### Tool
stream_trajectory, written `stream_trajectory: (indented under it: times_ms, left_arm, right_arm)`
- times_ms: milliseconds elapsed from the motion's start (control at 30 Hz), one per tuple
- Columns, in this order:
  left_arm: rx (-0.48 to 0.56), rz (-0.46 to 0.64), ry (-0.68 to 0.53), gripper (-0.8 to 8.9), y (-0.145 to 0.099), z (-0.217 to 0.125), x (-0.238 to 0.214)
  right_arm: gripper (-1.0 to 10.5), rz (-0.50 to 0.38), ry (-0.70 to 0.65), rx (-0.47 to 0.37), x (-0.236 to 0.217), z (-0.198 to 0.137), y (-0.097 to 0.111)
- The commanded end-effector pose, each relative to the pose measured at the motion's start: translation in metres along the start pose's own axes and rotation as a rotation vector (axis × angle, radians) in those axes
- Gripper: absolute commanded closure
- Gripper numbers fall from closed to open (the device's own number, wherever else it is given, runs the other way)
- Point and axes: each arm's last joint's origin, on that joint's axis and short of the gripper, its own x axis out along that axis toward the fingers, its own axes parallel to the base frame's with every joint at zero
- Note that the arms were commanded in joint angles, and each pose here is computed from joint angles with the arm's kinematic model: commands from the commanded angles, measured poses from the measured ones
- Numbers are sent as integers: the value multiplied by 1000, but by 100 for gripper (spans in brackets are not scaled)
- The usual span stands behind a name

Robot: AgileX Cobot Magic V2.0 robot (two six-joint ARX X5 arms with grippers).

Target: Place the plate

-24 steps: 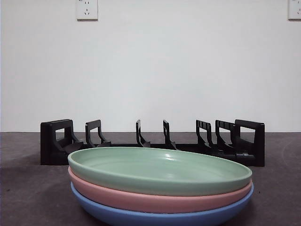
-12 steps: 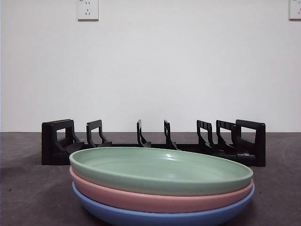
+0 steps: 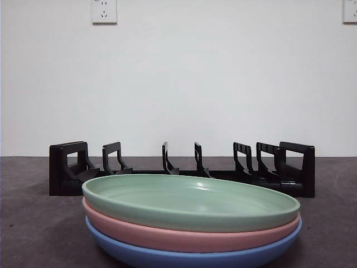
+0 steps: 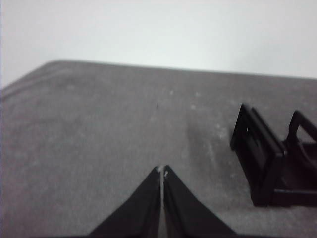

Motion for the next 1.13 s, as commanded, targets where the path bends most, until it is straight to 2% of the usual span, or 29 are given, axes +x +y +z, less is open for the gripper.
stream_trajectory:
  times_ms: [33, 600, 667, 733, 833, 967, 1133]
  left_arm:
    - [-23, 3, 31, 806, 1, -8, 1]
    - [-23, 3, 32, 806, 1, -8, 1]
    - [-23, 4, 32, 806, 1, -8, 1]
    - [-23, 4, 32, 806, 1, -8, 1]
    - [-23, 4, 32, 806, 1, -8, 1]
    - [-23, 3, 32, 806, 1, -8, 1]
    - [-23, 4, 32, 806, 1, -8, 1]
  right_arm:
    - [928, 0, -20, 8, -1, 3, 0]
    - [928, 0, -21, 8, -1, 3, 0]
    - [928, -26, -49, -57, -6, 3, -1]
    - [928, -47, -118, -78, -13, -1, -3]
    - [928, -143, -260, -69, -16, -25, -5]
    - [928, -261, -419, -16, 5, -70, -8]
    - [928, -304, -478, 107, 47, -122, -11]
